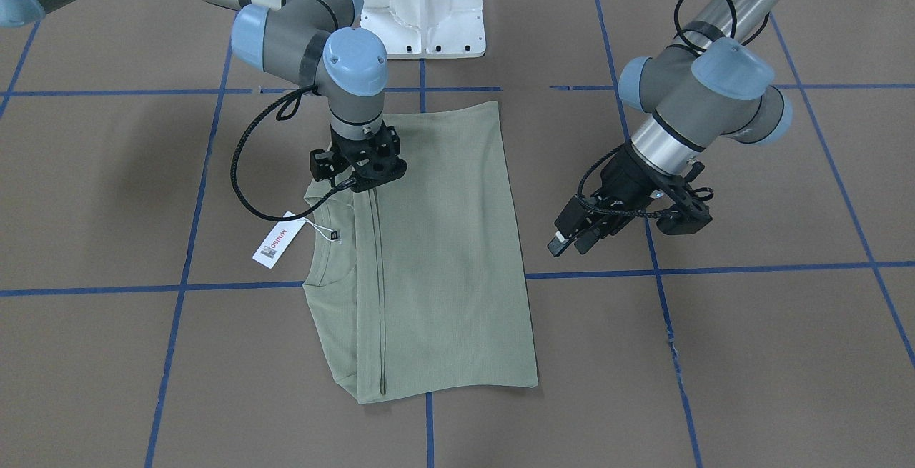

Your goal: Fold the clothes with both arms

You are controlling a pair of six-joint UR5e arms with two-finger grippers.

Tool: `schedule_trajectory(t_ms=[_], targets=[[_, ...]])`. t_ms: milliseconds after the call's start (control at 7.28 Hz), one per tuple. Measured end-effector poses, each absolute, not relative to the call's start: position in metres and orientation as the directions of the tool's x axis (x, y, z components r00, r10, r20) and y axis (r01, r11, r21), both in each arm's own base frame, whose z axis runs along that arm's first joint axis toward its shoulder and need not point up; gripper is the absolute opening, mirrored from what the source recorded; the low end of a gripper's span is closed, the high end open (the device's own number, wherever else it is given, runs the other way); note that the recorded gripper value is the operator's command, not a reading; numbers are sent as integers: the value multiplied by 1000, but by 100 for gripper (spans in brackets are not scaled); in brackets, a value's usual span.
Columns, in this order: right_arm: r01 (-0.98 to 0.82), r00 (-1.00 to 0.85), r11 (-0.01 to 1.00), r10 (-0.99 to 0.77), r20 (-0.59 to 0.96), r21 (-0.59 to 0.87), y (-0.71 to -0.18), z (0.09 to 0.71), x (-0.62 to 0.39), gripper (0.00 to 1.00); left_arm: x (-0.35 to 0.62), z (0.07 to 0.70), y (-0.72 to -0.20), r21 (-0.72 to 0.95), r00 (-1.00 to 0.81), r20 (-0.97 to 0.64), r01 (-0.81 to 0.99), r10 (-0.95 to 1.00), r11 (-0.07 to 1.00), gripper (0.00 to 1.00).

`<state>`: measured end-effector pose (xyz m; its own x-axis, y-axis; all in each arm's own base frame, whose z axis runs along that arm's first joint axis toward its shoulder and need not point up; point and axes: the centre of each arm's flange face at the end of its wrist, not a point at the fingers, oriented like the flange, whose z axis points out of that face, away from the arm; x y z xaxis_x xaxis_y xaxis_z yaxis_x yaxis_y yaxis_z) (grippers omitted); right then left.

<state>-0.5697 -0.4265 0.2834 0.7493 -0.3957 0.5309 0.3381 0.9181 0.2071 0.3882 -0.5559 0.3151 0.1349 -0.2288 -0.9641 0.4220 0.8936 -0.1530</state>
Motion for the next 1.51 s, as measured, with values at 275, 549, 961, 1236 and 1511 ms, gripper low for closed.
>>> schedule_trajectory(t_ms=[275, 549, 961, 1236, 1511], targets=[[340, 765, 920, -391, 512, 194, -439, 320, -527, 94, 387, 319, -555, -154, 137, -963, 423, -231, 893, 68], [379, 758, 901, -432, 488, 209, -441, 342, -461, 95, 386, 318, -553, -154, 135, -964, 414, -228, 897, 68], [336, 766, 917, -400, 503, 216, -465, 297, -475, 96, 382, 310, -550, -151, 124, -968, 406, -218, 901, 68], [247, 764, 942, -333, 552, 226, -506, 266, -524, 96, 379, 315, -548, -153, 128, -967, 406, -222, 901, 68], [208, 764, 949, -309, 566, 237, -541, 264, -551, 96, 376, 321, -545, -155, 132, -965, 406, -225, 901, 68]])
